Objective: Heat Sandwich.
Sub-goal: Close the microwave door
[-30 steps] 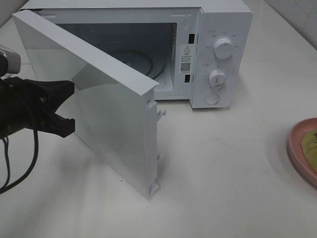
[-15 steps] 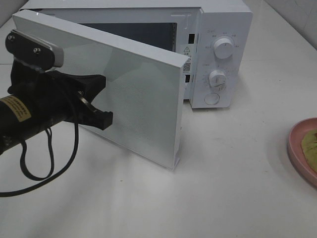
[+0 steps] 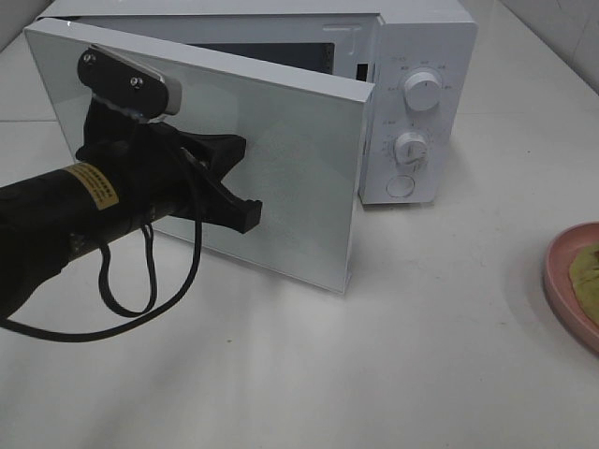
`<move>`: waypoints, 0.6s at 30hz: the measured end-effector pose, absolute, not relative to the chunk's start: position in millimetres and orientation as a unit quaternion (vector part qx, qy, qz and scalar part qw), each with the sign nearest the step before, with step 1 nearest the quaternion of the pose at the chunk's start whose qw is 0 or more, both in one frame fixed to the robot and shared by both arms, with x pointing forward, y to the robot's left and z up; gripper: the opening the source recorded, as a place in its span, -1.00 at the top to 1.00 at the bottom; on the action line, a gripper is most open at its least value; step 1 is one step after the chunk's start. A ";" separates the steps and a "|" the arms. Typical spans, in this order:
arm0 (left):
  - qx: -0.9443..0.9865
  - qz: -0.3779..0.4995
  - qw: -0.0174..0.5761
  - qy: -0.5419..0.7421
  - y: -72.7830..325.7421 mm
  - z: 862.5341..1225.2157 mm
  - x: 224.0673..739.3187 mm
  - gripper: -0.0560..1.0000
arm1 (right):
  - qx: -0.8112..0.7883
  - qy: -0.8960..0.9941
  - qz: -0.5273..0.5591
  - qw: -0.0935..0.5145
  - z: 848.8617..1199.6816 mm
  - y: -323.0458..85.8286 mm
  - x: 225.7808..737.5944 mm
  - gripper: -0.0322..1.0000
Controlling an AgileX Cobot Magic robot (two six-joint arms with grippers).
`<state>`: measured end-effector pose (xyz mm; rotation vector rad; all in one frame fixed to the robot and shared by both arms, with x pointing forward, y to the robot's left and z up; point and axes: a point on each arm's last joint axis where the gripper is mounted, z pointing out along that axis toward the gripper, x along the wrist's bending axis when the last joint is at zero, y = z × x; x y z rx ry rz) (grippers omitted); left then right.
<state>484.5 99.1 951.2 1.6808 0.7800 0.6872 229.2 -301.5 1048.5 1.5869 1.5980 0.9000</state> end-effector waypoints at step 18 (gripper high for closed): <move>0.708 0.282 0.561 0.323 66.0 958.4 509.7 0.89 | 0.613 0.617 0.348 0.351 1048.5 -301.5 229.2 -0.51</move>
